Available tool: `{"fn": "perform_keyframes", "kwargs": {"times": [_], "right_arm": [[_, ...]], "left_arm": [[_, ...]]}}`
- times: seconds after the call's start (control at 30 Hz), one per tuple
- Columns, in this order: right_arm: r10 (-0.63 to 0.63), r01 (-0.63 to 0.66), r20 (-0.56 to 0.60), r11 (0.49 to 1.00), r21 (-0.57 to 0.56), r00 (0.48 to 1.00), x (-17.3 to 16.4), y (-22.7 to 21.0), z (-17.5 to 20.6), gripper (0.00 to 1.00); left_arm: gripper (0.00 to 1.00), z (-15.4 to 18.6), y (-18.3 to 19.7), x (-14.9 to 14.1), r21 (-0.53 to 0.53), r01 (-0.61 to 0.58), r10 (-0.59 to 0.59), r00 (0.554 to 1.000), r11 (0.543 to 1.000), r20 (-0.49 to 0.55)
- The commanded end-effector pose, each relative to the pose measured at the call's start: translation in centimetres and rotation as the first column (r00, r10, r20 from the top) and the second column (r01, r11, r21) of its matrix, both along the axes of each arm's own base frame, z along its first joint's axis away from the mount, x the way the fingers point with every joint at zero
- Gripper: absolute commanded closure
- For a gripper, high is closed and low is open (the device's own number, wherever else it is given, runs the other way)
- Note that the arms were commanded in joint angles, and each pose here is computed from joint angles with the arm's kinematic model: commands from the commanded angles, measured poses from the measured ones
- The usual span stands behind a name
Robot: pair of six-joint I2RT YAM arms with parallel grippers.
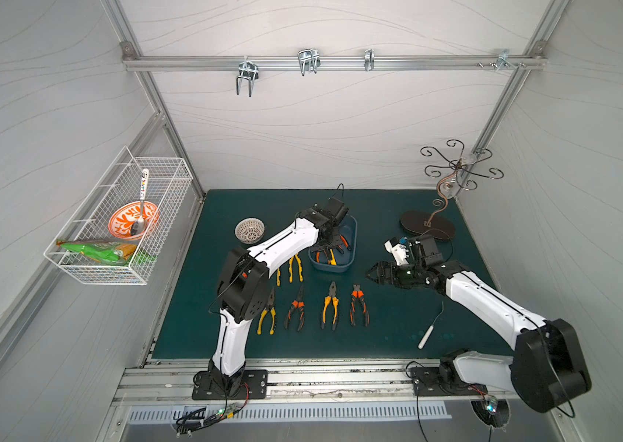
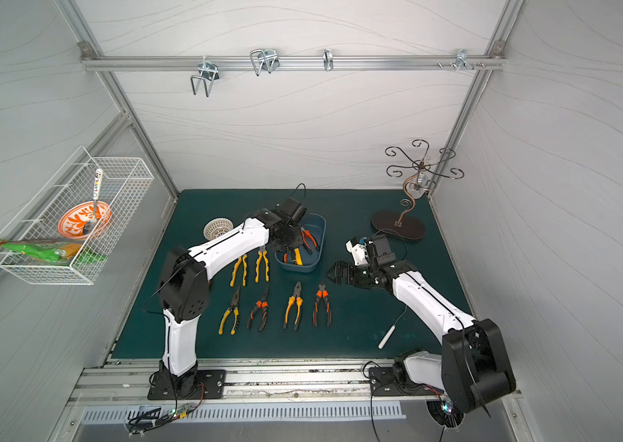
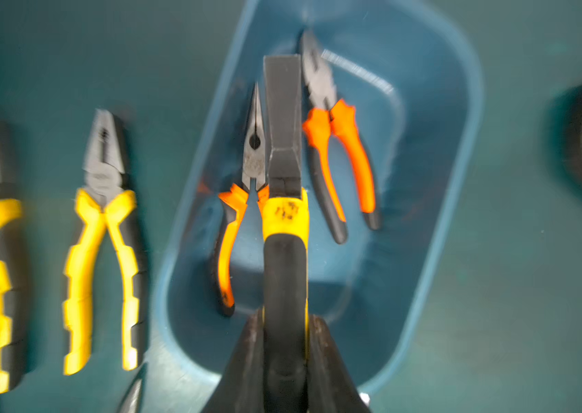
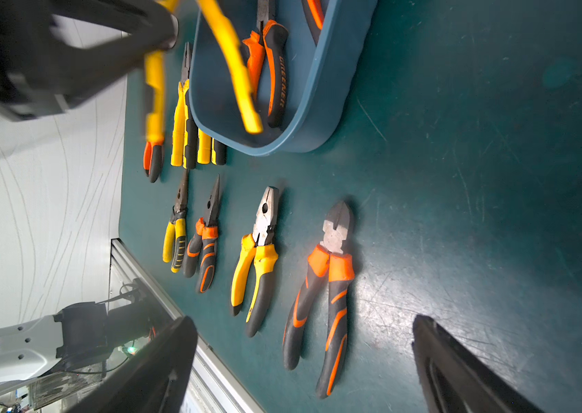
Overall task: Take the pliers out of the storage box
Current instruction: Pick up the pliers from the storage box.
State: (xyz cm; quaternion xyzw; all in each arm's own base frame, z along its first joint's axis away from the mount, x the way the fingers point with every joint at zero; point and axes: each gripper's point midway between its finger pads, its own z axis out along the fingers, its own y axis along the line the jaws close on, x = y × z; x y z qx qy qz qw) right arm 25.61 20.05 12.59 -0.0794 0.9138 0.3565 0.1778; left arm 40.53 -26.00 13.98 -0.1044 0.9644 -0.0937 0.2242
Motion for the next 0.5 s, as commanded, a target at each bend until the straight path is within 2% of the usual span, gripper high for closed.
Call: {"fn": "perform_keyframes", "kwargs": {"times": [0.0, 0.1, 0.23, 0.33, 0.47], "right_arm": [[0.003, -0.005, 0.055, 0.999, 0.048, 0.998, 0.6, 0.5, 2.6, 0.02], [-0.003, -0.004, 0.091, 0.997, 0.077, 0.996, 0.7, 0.6, 4.2, 0.02], [-0.030, 0.010, 0.138, 0.989, 0.149, 0.990, 1.0, 0.9, 7.2, 0.05], [-0.049, 0.014, 0.153, 0.974, 0.224, 0.987, 1.3, 1.2, 9.8, 0.05], [-0.123, 0.071, 0.143, 0.944, 0.321, 0.982, 2.0, 0.8, 12.2, 0.07]], "left_arm": [[1.00, 4.2, 0.0, 1.6, -0.141, 0.052, -0.034, 0.991, 0.989, 0.128], [1.00, 6.2, -0.8, 1.5, -0.319, 0.163, -0.105, 0.976, 0.934, 0.193], [1.00, 8.9, -1.8, 0.7, -0.474, 0.320, -0.207, 0.939, 0.820, 0.275], [1.00, 10.8, -2.8, -0.2, -0.563, 0.437, -0.274, 0.895, 0.701, 0.352], [1.00, 13.5, -4.6, -1.9, -0.656, 0.558, -0.331, 0.830, 0.507, 0.450]]}}
